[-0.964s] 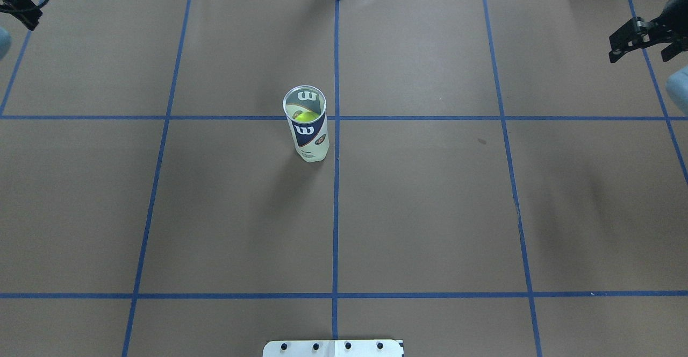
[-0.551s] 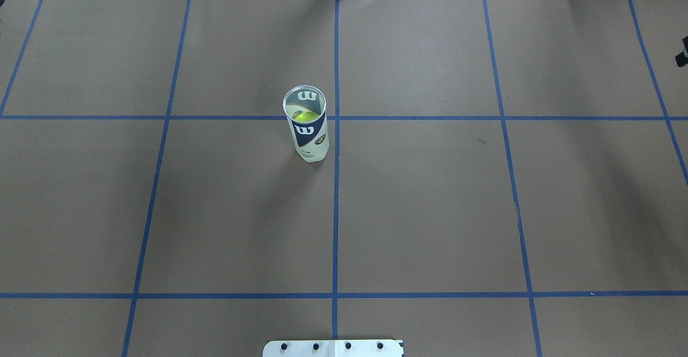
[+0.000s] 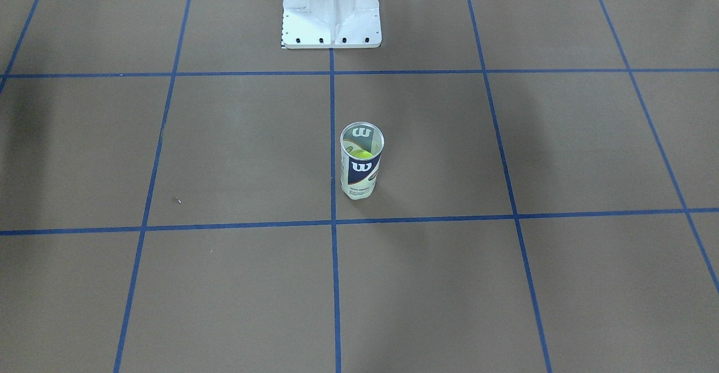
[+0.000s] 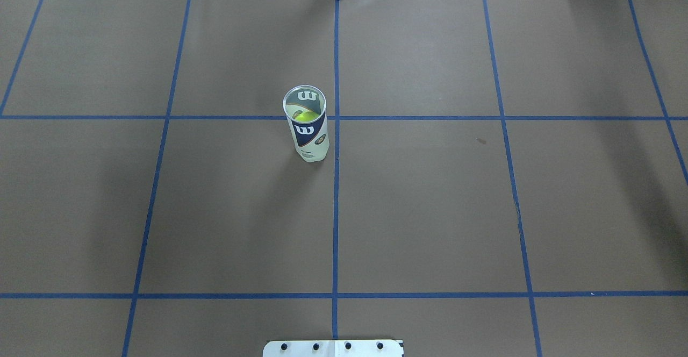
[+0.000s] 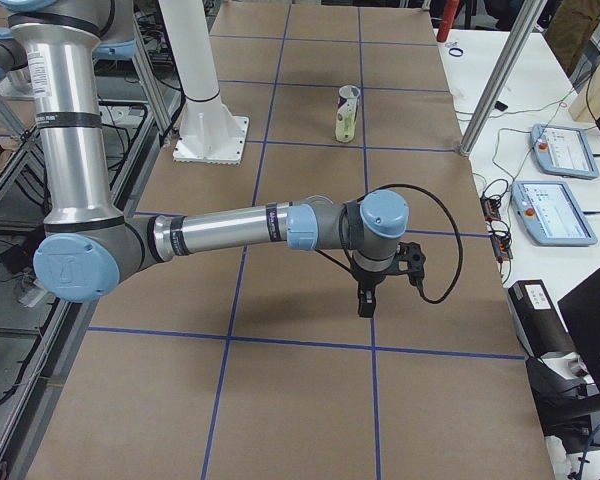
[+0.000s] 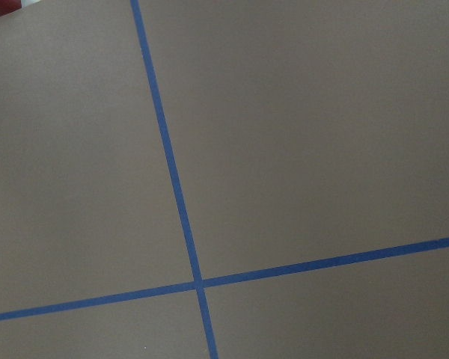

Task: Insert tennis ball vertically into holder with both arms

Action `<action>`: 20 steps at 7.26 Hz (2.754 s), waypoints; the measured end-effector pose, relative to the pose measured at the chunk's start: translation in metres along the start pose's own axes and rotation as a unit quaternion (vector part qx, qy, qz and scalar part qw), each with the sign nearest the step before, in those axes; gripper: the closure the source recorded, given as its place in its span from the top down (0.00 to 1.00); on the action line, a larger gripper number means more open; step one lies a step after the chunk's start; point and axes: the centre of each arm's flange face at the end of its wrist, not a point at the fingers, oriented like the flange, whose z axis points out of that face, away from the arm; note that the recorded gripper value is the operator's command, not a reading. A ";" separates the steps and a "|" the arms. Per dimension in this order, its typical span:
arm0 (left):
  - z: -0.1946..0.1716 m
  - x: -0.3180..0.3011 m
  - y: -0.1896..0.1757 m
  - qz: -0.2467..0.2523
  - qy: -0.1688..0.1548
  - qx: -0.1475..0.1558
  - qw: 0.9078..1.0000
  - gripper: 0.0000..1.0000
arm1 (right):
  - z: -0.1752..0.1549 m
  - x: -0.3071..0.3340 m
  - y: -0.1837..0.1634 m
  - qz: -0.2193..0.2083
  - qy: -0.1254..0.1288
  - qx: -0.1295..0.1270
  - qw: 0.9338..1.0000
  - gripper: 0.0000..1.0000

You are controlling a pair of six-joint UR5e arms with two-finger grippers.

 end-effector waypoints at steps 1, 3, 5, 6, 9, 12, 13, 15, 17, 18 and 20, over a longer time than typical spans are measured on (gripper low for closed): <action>0.004 -0.010 0.004 -0.008 -0.017 -0.005 1.000 0.99 | 0.002 0.012 0.009 0.007 0.000 -0.002 1.000 0.99; 0.014 -0.023 0.013 -0.017 -0.029 -0.015 0.999 0.99 | 0.006 0.024 0.020 0.018 0.001 -0.006 1.000 0.99; 0.019 -0.027 0.018 -0.020 -0.027 -0.019 0.999 0.99 | 0.010 0.030 0.027 0.024 0.001 -0.010 1.000 0.99; 0.020 -0.027 0.019 -0.021 -0.027 -0.020 0.999 0.99 | 0.011 0.032 0.029 0.026 0.001 -0.011 1.000 0.99; 0.021 -0.028 0.022 -0.021 -0.026 -0.022 0.999 0.99 | 0.012 0.036 0.032 0.032 0.000 -0.013 0.999 0.99; 0.047 -0.053 0.057 -0.026 -0.025 -0.032 0.999 0.99 | 0.012 0.036 0.032 0.034 -0.004 -0.013 0.999 0.99; 0.057 -0.062 0.072 -0.023 -0.023 -0.029 0.999 1.00 | 0.012 0.036 0.032 0.034 -0.008 -0.012 0.999 0.99; 0.065 -0.068 0.086 -0.022 -0.006 -0.025 0.999 0.99 | 0.008 0.036 0.033 0.036 -0.014 -0.009 0.999 0.99; 0.067 -0.069 0.090 -0.024 0.003 -0.026 0.999 0.99 | 0.005 0.038 0.033 0.038 -0.016 -0.006 0.999 0.99; 0.067 -0.069 0.091 -0.025 0.003 -0.027 0.999 0.99 | 0.005 0.038 0.033 0.038 -0.016 -0.005 0.999 0.99; 0.067 -0.069 0.090 -0.025 0.004 -0.026 0.999 0.99 | 0.003 0.039 0.033 0.038 -0.016 -0.004 0.999 0.99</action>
